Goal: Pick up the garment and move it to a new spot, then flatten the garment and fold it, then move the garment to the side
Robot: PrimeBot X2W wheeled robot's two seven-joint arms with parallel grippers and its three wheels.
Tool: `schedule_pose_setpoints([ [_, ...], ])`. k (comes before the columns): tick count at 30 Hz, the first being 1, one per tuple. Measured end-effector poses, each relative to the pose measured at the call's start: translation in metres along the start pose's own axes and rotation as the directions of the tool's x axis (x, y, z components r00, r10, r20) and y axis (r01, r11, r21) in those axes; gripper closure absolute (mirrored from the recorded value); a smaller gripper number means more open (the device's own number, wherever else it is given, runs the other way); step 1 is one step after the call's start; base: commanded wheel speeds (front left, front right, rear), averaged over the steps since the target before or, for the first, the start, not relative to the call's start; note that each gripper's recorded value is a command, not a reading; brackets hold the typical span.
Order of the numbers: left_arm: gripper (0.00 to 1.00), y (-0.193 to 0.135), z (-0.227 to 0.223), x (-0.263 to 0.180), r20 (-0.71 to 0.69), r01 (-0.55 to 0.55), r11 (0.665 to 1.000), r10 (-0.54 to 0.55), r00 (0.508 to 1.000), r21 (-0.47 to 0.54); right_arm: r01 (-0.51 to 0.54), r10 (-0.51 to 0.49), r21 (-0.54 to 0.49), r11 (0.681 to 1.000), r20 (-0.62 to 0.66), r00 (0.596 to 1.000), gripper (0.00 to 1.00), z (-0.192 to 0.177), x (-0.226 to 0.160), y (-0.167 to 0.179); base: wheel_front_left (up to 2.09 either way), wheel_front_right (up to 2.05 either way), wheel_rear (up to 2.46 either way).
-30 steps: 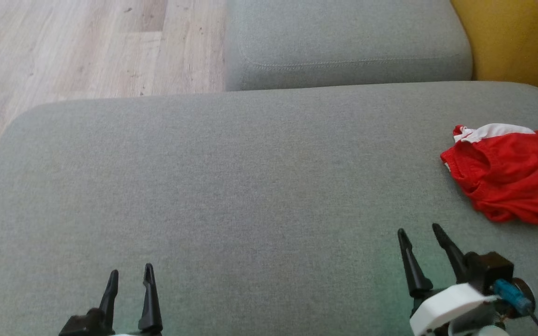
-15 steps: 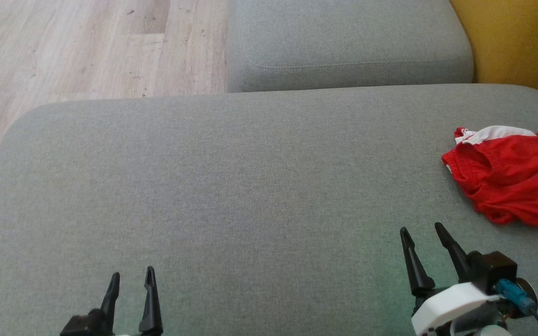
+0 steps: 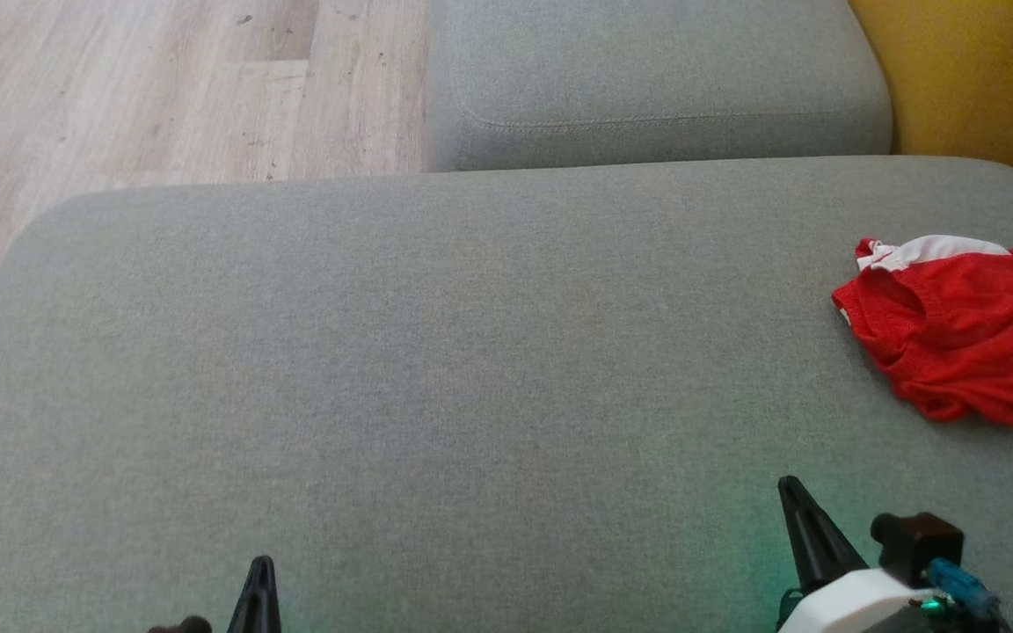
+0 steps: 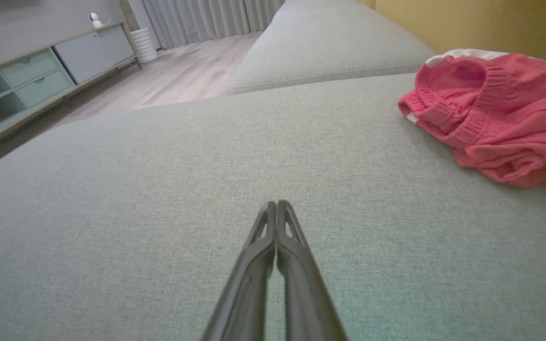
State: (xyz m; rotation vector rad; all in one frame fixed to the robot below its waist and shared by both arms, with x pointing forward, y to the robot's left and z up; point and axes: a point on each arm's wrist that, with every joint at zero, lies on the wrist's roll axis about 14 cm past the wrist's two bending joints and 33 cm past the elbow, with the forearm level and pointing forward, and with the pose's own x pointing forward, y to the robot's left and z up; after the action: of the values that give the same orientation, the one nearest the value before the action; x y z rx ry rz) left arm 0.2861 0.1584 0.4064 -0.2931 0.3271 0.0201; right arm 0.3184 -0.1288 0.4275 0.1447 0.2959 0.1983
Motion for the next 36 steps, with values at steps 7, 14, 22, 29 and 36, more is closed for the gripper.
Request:
schedule_pose_setpoints([
  [7,1.0,0.001,-0.001,0.002,-0.013,-0.008,0.998,0.007,1.0,-0.061,0.007,-0.007,0.074,0.997,0.008,1.0,1.0,0.001,0.0,-0.002,0.0,0.0,0.0],
  [14,1.0,0.001,0.005,0.008,-0.013,-0.011,0.991,0.009,1.0,-0.134,0.017,-0.019,0.163,0.987,0.011,1.0,1.0,0.002,0.0,-0.005,0.0,0.0,0.0],
  [22,1.0,0.005,0.006,0.011,-0.025,-0.023,0.976,0.018,1.0,-0.217,0.026,-0.035,0.258,0.966,0.029,0.999,1.0,0.008,0.003,-0.01,0.0,0.0,0.0],
  [29,1.0,0.007,0.012,0.016,-0.022,-0.026,0.954,0.02,1.0,-0.297,0.032,-0.05,0.351,0.936,0.044,0.998,1.0,0.012,0.005,-0.015,0.0,0.0,0.0],
  [36,1.0,0.005,0.017,0.021,-0.023,-0.019,0.929,0.011,1.0,-0.369,0.028,-0.059,0.427,0.904,0.057,0.997,1.0,0.017,0.008,-0.018,0.0,0.0,0.0],
])
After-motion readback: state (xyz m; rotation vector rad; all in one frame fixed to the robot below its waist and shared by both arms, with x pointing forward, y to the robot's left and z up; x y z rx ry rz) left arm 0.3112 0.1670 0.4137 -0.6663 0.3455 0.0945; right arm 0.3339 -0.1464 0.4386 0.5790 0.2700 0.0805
